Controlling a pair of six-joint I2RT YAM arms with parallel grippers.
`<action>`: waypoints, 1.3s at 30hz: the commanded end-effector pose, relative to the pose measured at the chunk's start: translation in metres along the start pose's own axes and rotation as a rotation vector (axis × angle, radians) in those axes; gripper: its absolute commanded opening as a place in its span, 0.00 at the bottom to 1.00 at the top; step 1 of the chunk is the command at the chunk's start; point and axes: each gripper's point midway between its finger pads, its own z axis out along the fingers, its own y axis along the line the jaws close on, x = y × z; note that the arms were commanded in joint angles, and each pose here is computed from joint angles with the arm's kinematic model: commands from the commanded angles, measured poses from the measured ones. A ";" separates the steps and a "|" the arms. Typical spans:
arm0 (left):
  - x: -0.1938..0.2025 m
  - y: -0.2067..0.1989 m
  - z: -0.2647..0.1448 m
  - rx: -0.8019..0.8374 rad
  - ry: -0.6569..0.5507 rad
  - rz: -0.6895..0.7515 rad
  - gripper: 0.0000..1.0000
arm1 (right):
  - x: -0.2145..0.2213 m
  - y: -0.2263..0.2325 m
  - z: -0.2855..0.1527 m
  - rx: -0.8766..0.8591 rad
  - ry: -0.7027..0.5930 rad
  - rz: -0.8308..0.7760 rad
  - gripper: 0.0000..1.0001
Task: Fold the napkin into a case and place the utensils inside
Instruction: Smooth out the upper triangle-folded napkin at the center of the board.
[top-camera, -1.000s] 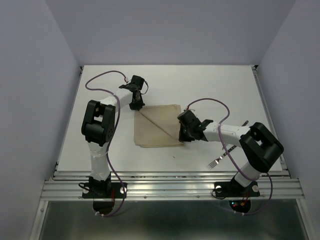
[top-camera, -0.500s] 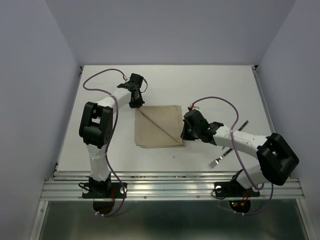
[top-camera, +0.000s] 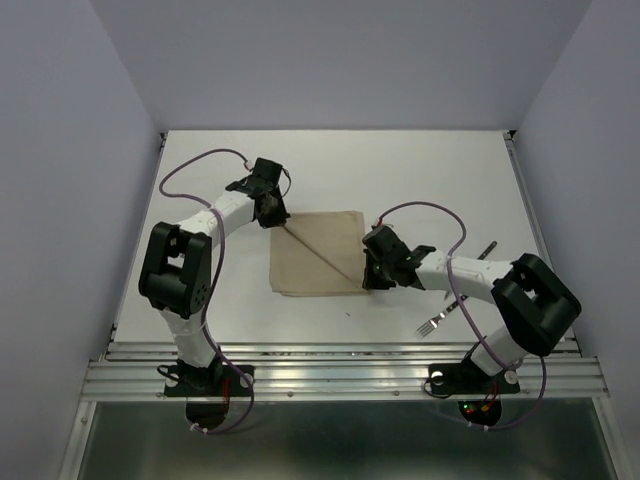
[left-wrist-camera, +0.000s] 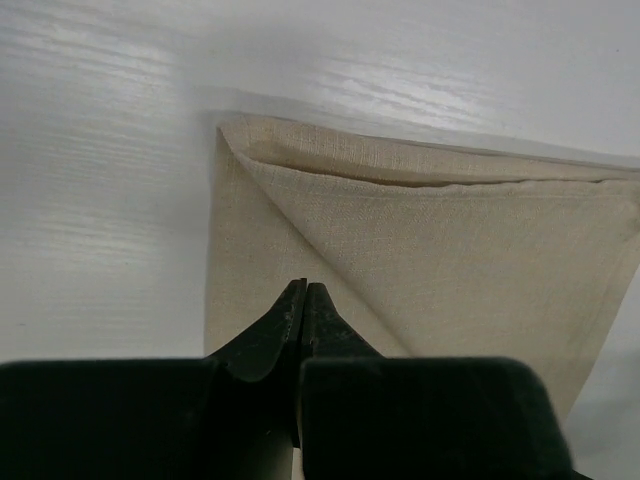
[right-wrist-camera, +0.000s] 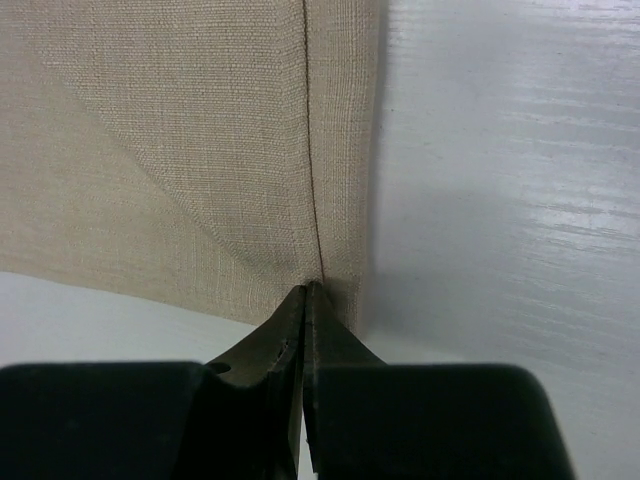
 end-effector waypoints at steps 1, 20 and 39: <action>0.003 -0.021 -0.005 0.055 -0.011 0.022 0.00 | -0.018 0.014 -0.011 -0.042 -0.049 0.006 0.04; 0.057 -0.032 0.045 0.087 0.122 0.057 0.00 | -0.057 0.075 0.043 -0.124 -0.025 0.008 0.03; 0.038 -0.049 -0.006 0.165 0.045 0.054 0.00 | -0.034 0.029 -0.005 -0.040 -0.053 0.012 0.04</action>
